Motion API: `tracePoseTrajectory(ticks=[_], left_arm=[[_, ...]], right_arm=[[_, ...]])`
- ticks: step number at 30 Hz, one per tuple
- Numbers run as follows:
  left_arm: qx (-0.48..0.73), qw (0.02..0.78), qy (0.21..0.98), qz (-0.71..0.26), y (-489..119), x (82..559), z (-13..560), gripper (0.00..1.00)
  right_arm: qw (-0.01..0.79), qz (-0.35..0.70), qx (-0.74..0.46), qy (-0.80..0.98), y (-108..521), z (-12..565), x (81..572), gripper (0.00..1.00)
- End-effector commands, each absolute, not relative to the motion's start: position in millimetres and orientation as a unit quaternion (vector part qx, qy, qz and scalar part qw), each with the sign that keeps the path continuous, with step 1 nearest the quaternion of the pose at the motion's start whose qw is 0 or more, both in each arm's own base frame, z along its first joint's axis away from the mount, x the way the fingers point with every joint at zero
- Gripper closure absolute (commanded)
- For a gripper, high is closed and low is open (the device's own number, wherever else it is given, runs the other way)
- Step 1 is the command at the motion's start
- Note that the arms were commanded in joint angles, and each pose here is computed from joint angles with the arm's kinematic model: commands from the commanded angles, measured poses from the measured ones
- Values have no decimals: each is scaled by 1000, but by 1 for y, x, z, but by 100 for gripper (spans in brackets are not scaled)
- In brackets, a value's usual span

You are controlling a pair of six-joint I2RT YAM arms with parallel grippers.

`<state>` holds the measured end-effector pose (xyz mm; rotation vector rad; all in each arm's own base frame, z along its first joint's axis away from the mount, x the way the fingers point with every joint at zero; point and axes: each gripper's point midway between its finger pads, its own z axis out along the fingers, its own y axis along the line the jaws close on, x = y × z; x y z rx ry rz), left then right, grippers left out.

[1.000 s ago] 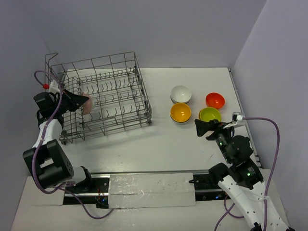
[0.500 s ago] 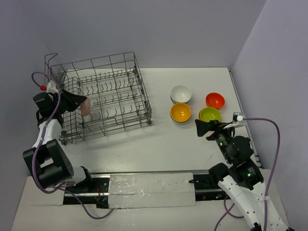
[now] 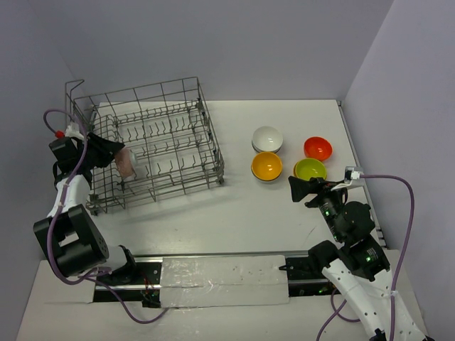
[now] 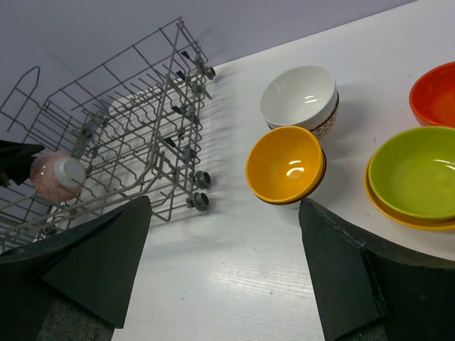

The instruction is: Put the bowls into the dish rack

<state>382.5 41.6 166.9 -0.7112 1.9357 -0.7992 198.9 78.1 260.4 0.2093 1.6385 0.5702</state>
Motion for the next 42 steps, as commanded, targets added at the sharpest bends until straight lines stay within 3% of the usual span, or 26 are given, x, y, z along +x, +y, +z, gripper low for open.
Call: tracePoseTrajectory(ticks=[1, 5, 10, 17, 26, 35, 42], left_arm=[[-372, 317, 811, -323, 31, 345, 89, 54], [-379, 317, 811, -312, 35, 346, 89, 49], [-383, 327, 813, -292, 42, 347, 98, 33], [-386, 349, 809, -275, 45, 347, 126, 19], [-275, 471, 815, -198, 12, 364, 247, 3], [-110, 526, 824, -179, -78, 375, 305, 1], [98, 525, 826, -177, -225, 361, 305, 1]], right_arm=[[659, 253, 88, 703, 75, 276, 195, 9], [658, 253, 88, 703, 75, 276, 195, 9], [658, 252, 88, 704, 75, 276, 195, 9], [658, 249, 89, 705, 75, 278, 196, 9], [658, 238, 98, 707, 71, 281, 199, 7], [658, 222, 110, 711, 64, 282, 200, 7], [659, 205, 139, 710, 53, 276, 200, 7]])
